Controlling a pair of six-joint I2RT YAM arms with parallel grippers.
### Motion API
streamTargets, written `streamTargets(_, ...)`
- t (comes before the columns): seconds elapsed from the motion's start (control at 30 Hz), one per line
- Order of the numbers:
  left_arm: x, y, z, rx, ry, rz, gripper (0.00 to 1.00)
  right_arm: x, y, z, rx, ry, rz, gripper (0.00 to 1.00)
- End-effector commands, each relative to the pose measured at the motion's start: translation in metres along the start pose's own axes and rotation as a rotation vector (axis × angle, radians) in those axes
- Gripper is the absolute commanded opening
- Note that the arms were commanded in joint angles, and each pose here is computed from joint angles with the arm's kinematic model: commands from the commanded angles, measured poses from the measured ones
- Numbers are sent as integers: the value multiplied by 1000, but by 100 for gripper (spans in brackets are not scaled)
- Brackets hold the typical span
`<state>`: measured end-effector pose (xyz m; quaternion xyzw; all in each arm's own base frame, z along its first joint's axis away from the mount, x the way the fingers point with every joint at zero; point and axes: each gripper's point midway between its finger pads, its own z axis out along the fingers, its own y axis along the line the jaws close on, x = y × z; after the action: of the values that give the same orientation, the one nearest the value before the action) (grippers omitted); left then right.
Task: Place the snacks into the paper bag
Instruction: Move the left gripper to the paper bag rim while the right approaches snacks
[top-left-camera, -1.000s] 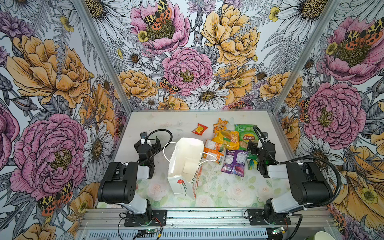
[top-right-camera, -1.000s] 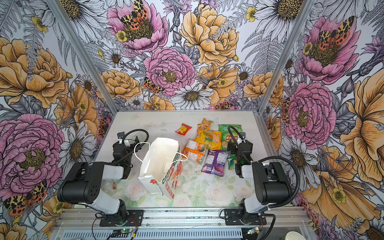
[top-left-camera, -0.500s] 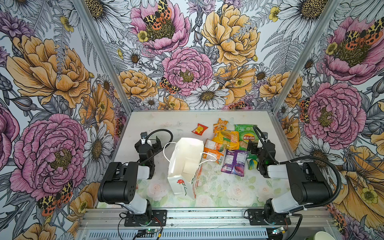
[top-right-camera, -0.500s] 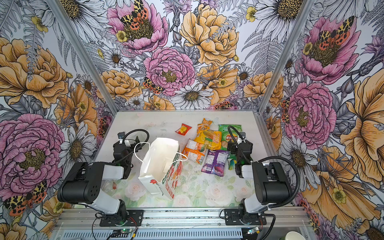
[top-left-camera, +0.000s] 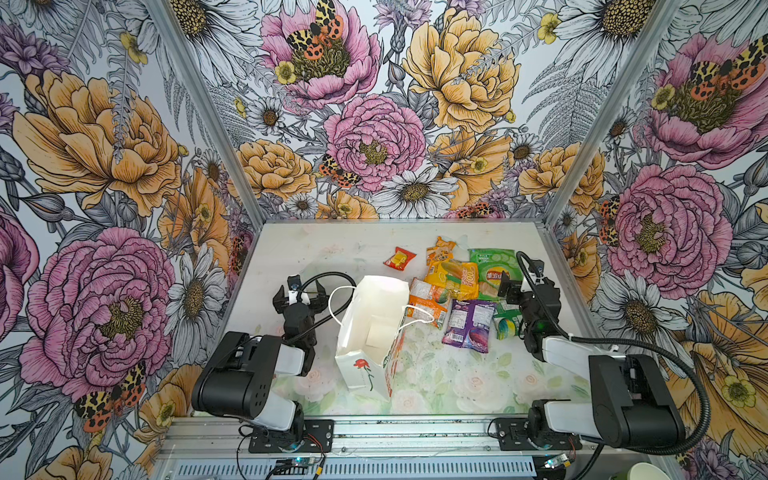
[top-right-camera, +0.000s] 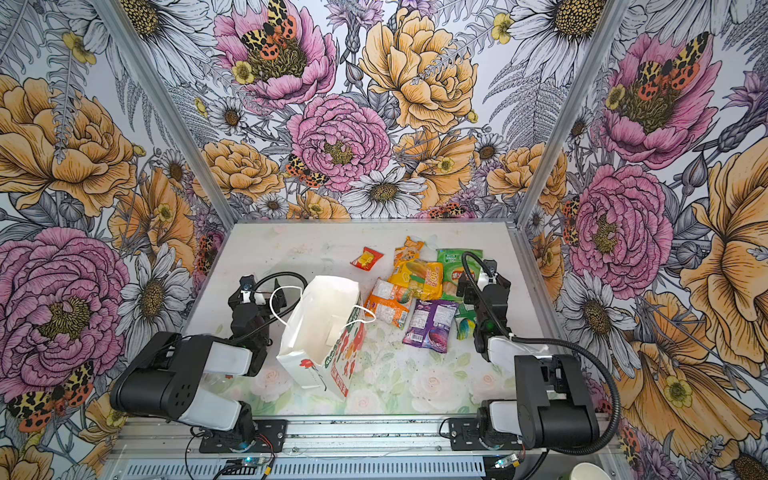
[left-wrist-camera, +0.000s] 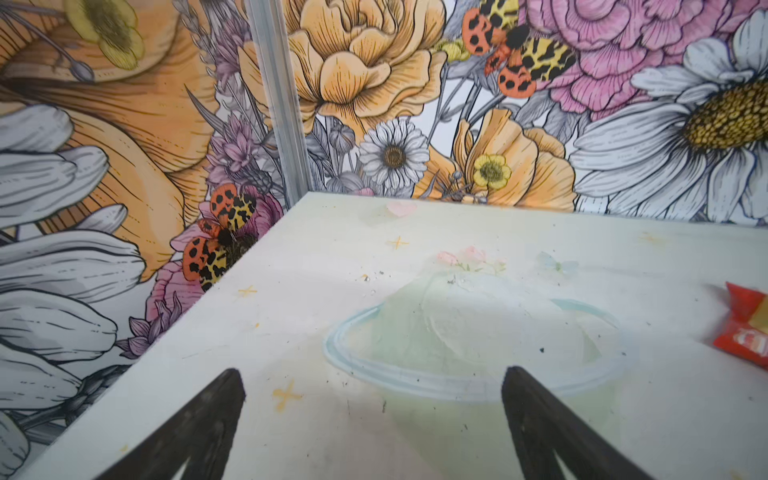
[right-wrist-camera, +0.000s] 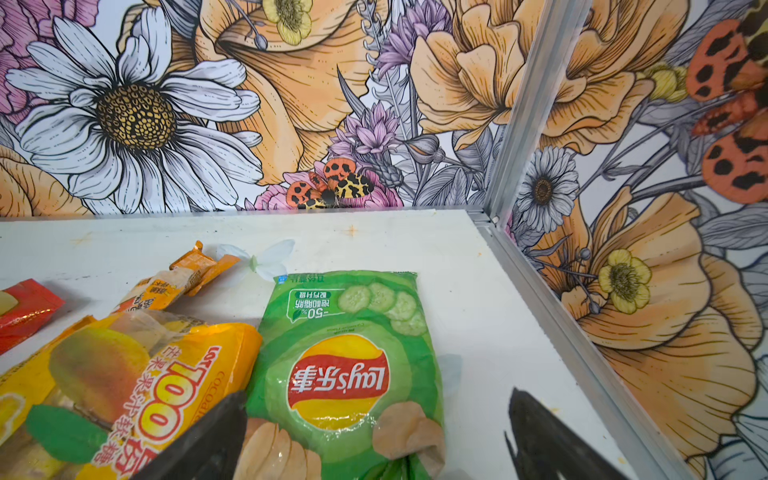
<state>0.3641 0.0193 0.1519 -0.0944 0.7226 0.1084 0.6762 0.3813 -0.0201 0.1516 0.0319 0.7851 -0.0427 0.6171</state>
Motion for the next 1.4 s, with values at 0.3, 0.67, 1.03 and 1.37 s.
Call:
streamTargets(0.3, -61, 74, 2, -453, 261, -466, 99, -58, 21, -19, -118, 66, 211, 100)
streamTargets(0.67, -128, 37, -10, -138, 379, -594, 99, -100, 3, -47, -190, 132, 596, 100)
streamTargets(1.03, -177, 1, -112, 216, 548, -461, 99, -95, 16, -67, -278, 234, 588, 100)
streamTargets(1.37, -218, -58, -192, 509, 575, -217, 99, -106, 55, -85, -324, 230, 495, 100)
